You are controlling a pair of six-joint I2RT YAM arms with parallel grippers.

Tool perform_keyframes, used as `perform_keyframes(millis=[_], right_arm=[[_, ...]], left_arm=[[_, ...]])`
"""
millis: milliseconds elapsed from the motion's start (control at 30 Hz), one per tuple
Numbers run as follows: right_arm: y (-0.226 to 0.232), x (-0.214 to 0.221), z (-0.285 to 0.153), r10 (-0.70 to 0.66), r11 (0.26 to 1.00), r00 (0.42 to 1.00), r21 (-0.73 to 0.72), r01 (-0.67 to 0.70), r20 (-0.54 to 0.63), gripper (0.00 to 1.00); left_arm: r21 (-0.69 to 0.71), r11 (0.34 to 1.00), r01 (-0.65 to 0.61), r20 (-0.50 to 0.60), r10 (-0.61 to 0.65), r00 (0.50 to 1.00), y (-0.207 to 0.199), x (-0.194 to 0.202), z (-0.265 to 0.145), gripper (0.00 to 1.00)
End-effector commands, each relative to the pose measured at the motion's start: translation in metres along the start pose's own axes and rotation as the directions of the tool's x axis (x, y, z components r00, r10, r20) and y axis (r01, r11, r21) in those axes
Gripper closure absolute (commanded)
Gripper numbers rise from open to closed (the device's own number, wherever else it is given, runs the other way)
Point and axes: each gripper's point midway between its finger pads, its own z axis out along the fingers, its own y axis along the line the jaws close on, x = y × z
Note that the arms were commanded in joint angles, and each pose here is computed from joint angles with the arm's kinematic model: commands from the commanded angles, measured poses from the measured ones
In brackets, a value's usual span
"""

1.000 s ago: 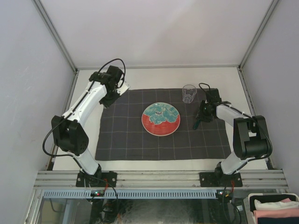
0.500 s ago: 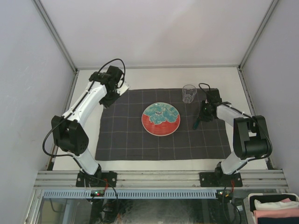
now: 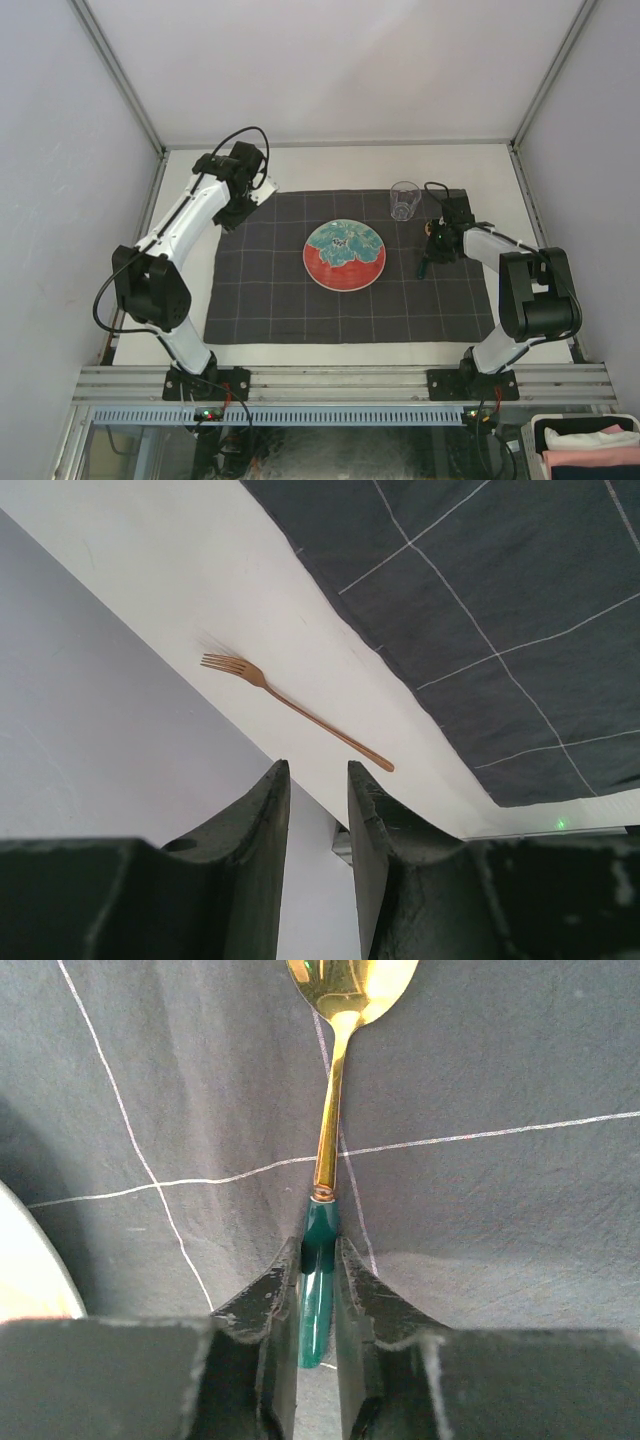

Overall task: Set the dinner table for one person
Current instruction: Adjust the spoon with the napkin.

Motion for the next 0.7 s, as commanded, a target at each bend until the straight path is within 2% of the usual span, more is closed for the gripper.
perform_keyframes(millis=[0, 267, 667], right_arm=[[0.001, -0.006, 0.001, -0.02, 1.0, 1.0, -0.011, 0.02, 0.023, 0.89], [0.003, -0.008, -0.001, -0.02, 1.0, 1.0, -0.02, 0.02, 0.021, 1.0], [-0.009, 0.009, -0.01, -0.005, 1.0, 1.0, -0.008, 0.005, -0.009, 1.0]], left_arm=[[0.001, 1.0, 0.029, 0.037, -0.029, 0.999, 0.005, -0.007, -0.008, 0.66], [0.001, 0.999, 0.032, 0.037, -0.032, 0.999, 0.005, -0.009, -0.008, 0.66], [-0.003, 0.999, 0.036, 0.046, -0.036, 0.998, 0.009, -0.015, -0.01, 0.67]])
